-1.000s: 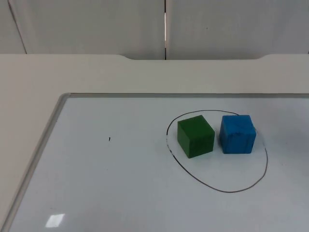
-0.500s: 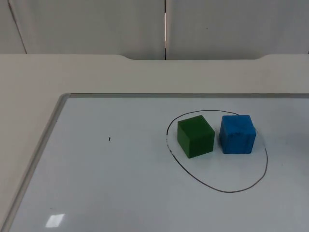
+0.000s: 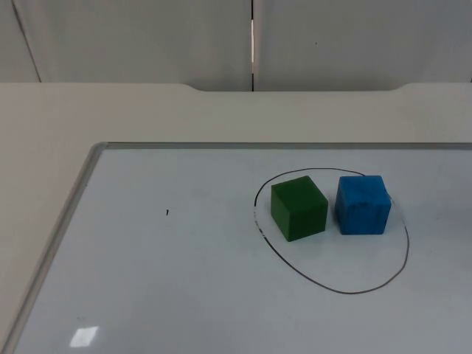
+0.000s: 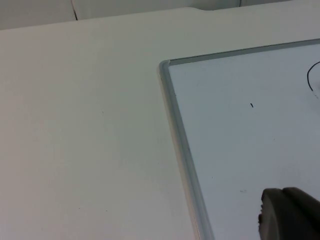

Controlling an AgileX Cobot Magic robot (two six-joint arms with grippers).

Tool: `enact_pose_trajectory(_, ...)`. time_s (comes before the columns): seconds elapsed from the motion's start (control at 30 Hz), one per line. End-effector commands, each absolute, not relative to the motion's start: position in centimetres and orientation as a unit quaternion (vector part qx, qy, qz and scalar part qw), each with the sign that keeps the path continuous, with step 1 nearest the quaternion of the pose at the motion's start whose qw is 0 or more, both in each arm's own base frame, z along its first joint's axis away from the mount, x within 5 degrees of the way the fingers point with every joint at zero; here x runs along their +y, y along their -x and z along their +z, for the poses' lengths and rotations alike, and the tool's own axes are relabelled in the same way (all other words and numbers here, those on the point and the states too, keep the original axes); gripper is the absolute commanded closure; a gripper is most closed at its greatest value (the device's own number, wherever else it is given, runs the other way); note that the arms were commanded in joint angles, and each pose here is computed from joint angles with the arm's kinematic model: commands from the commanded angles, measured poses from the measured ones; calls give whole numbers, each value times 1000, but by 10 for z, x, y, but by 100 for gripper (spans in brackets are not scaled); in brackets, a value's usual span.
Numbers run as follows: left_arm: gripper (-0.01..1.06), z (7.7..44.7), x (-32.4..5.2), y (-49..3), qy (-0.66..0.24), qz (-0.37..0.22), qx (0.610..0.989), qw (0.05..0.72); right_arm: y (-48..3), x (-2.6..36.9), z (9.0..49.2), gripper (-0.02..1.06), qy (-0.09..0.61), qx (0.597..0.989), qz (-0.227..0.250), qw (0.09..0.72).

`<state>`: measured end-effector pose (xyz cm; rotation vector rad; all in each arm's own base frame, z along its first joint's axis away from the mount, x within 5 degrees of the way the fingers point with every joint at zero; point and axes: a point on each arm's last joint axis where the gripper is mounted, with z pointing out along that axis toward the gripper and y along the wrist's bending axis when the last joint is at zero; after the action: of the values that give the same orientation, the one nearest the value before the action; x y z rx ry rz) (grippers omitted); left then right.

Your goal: Push the two cubes into the marked area.

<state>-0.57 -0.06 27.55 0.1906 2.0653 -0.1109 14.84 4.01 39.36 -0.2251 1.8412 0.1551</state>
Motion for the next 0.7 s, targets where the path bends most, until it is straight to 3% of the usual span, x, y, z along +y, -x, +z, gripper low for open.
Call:
enact_pose_trajectory(0.0, 105, 275, 0, 5, -74, -45, 855, 511, -144, 38, 396, 105, 96, 791, 64, 600)
enact_pose_trajectory(0.27, 105, 275, 0, 5, -74, -45, 855, 511, -140, 36, 388, 105, 94, 818, 57, 565)
enact_pose_trajectory(0.67, 105, 275, 0, 5, -74, -45, 855, 511, -97, 23, 363, 105, 91, 804, 61, 585)
